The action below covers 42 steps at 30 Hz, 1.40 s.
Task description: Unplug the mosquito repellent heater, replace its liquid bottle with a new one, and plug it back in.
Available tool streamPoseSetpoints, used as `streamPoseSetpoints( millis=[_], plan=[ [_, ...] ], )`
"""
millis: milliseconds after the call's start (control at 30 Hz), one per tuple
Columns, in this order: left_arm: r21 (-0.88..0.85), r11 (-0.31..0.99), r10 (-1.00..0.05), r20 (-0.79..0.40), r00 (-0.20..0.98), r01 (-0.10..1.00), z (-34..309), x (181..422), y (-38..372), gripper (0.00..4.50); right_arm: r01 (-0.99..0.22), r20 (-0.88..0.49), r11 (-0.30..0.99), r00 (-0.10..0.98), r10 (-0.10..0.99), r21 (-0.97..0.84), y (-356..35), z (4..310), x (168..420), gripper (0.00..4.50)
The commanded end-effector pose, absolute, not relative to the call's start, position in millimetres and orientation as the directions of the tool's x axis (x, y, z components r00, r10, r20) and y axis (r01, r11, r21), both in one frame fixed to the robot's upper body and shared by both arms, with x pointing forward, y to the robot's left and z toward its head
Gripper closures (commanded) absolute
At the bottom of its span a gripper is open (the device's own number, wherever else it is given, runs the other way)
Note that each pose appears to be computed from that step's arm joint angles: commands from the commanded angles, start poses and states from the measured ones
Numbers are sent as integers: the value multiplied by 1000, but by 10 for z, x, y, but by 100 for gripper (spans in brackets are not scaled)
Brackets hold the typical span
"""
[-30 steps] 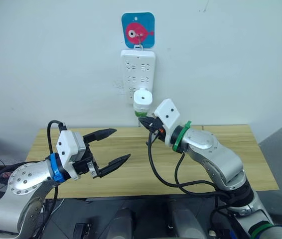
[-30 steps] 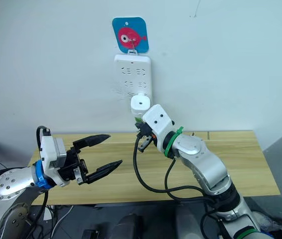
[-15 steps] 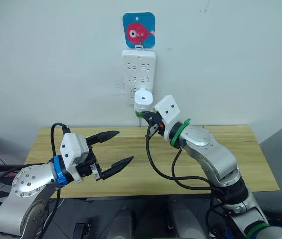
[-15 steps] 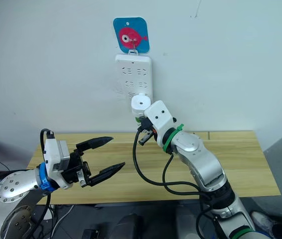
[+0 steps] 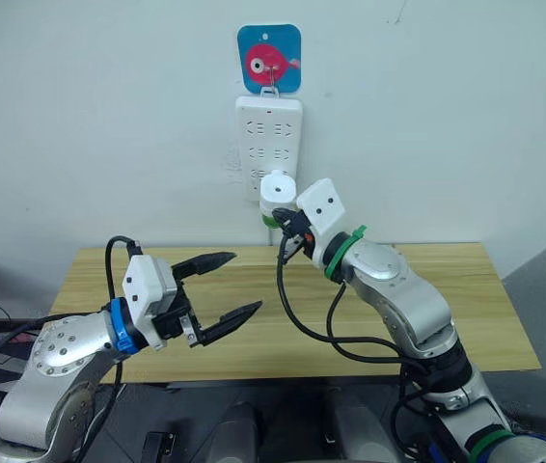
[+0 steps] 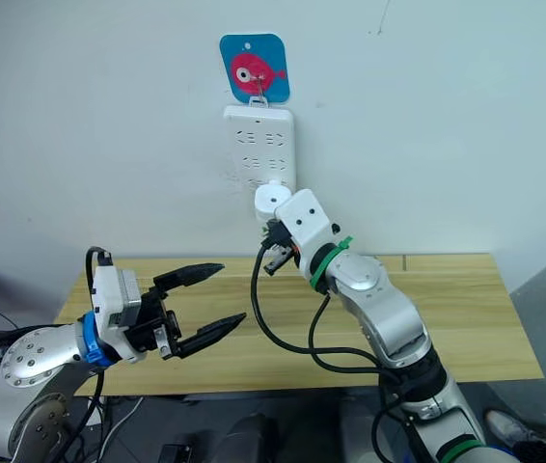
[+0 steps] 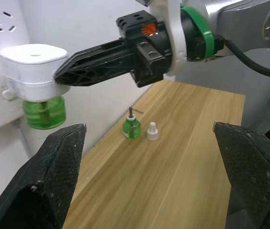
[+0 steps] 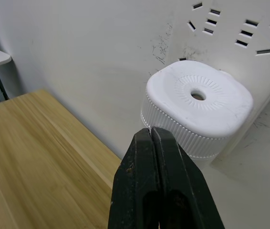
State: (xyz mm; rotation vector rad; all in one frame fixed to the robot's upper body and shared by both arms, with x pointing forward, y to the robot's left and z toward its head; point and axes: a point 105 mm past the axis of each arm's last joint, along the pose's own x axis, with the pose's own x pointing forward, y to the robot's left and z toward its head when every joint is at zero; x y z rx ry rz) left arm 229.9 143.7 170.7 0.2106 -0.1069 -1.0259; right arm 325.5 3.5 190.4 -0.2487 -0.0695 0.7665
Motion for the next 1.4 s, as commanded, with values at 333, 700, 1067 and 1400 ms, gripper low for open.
streamPoseSetpoints(
  millis=[333, 700, 1067, 1400],
  plan=[
    [254, 485, -867, 15, 498, 837, 1791, 2310, 1386, 0, -633, 4, 715, 748, 664, -296, -63, 2005, 3284, 447],
    [259, 483, -869, 18, 495, 837, 1805, 2322, 1369, 0, -570, -10, 730, 791, 612, -377, -160, 1986, 3375, 447],
    [262, 485, -868, 27, 495, 835, 1827, 2351, 1351, 0, -484, 42, 748, 827, 561, -455, -243, 2065, 3481, 447],
    [265, 484, -868, 28, 495, 834, 1826, 2365, 1349, 0, -639, 2, 669, 723, 691, -380, -125, 2048, 3206, 447]
  ],
)
